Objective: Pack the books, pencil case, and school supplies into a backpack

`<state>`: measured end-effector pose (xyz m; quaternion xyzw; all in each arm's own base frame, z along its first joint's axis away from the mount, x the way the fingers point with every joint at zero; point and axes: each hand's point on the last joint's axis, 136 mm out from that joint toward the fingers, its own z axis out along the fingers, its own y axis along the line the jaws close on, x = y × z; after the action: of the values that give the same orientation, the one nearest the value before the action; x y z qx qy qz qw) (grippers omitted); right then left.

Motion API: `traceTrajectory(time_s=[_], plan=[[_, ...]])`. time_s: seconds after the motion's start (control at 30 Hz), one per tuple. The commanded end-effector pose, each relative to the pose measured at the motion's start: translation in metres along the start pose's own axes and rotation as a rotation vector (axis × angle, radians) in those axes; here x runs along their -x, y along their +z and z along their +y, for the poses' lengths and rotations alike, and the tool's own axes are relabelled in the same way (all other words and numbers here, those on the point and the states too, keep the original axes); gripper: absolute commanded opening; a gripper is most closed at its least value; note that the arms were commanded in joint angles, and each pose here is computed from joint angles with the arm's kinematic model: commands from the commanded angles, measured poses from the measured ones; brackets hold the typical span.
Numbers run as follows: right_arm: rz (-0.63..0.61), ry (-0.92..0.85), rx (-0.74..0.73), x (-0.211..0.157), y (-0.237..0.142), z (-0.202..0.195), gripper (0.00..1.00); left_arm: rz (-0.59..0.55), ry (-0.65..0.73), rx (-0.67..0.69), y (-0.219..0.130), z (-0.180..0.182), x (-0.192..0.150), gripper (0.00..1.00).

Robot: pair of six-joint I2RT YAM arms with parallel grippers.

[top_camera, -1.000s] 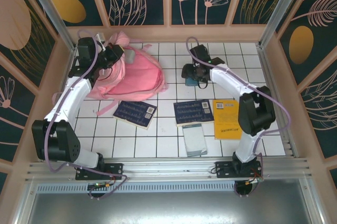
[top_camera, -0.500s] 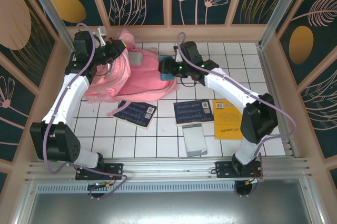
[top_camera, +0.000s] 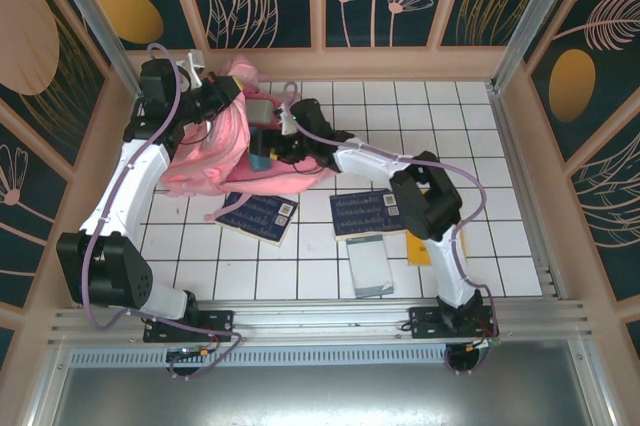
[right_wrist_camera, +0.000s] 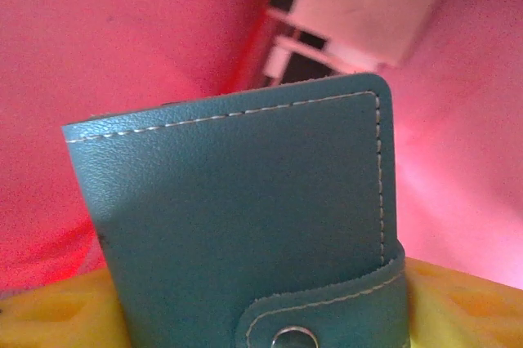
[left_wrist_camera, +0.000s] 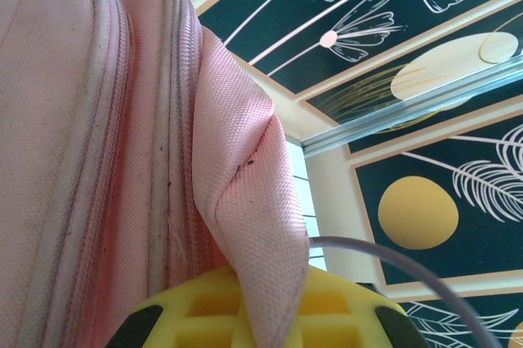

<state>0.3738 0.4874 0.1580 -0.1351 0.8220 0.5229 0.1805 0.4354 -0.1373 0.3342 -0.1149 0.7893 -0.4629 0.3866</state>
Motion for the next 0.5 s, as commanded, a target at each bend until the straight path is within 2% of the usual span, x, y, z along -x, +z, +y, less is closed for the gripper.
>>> traceTrajectory(time_s=[0.0, 0.1, 0.2, 0.33, 0.47], plan=[[-0.027, -0.103, 0.182, 0.013, 0.02, 0.05, 0.74, -0.082, 0.152, -0.208, -0.02, -0.069, 0.025, 0.0], [-0.027, -0.133, 0.16, 0.009, 0.046, 0.049, 0.78, -0.081, 0.152, -0.216, -0.021, -0.072, 0.025, 0.0], [0.011, -0.182, 0.146, -0.004, 0.068, 0.054, 0.99, -0.08, 0.156, -0.219, -0.021, -0.073, 0.025, 0.0], [0.016, -0.246, 0.049, -0.011, 0.079, 0.051, 0.99, -0.081, 0.156, -0.212, -0.021, -0.07, 0.023, 0.0], [-0.019, -0.285, -0.005, -0.003, 0.066, 0.048, 0.99, -0.082, 0.153, -0.209, -0.021, -0.069, 0.023, 0.0]])
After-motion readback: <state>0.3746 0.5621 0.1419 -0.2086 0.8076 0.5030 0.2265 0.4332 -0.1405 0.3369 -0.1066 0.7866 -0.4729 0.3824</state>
